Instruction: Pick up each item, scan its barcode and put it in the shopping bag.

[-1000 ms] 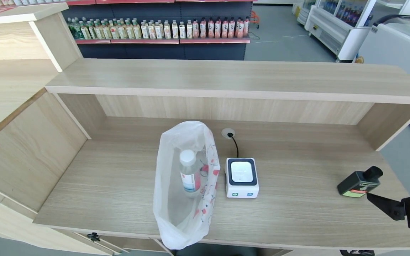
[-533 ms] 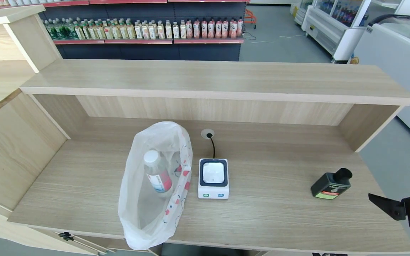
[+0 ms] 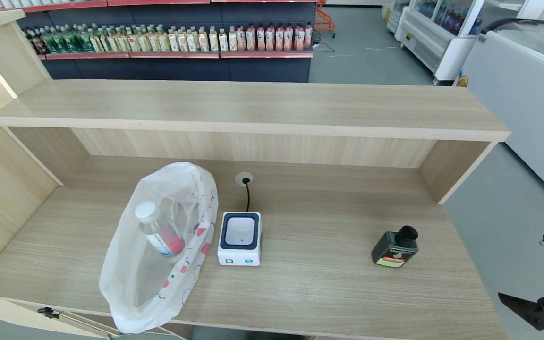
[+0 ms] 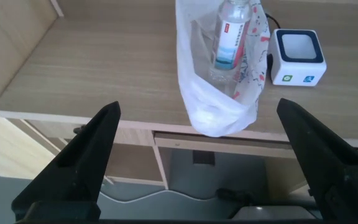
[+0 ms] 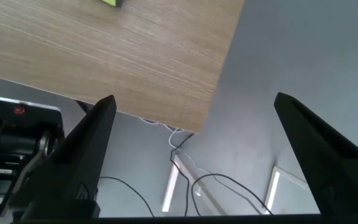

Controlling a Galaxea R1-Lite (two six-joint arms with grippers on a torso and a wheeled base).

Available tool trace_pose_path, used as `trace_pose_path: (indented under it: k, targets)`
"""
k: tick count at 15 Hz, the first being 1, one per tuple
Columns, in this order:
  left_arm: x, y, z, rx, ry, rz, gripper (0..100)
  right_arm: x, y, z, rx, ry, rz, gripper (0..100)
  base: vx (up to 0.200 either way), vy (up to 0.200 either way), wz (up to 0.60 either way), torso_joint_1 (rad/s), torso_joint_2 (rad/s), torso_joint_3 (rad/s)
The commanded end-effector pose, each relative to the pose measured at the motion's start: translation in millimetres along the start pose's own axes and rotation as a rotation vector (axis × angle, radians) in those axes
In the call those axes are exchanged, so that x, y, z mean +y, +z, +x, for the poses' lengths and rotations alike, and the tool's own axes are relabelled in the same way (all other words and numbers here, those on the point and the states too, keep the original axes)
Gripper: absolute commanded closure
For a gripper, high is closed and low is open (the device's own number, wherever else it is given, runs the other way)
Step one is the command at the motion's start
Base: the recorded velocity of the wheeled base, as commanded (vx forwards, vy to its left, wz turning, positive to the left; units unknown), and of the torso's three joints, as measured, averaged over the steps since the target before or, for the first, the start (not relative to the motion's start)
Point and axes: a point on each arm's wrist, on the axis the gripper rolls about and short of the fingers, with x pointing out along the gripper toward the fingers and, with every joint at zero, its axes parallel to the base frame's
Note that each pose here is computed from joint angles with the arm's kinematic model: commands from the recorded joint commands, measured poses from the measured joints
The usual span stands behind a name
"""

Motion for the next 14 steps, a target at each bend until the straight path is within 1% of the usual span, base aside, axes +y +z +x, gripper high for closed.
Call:
trace_pose_path:
  k: [1,4,7,12,14]
  targets:
    - [0.0,0.0,0.0,0.0,0.0,0.0,0,1.4,-1.2,4.9,0.029,0.006,-0.036,0,0.0,0.0,0.0,0.0,0.0,0.0]
    - [0.0,0.0,0.0,0.0,0.0,0.0,0,3.5,0.7,17.5,0.074,0.029,-0.094,0,0.0,0.0,0.0,0.0,0.0,0.0]
    - [0.0,0.0,0.0,0.0,0.0,0.0,0,9.2,2.3,31.0,0.112,0.074,-0.122,0,0.0,0.0,0.0,0.0,0.0,0.0]
    - [0.0,0.0,0.0,0.0,0.0,0.0,0,15.2,15.0,52.1,0.056,0.09,-0.133,0,0.0,0.0,0.0,0.0,0.0,0.0]
    - [0.0,0.0,0.0,0.0,-0.001,0.0,0,27.1,21.3,65.5,0.029,0.149,-0.161,0,0.0,0.0,0.0,0.0,0.0,0.0]
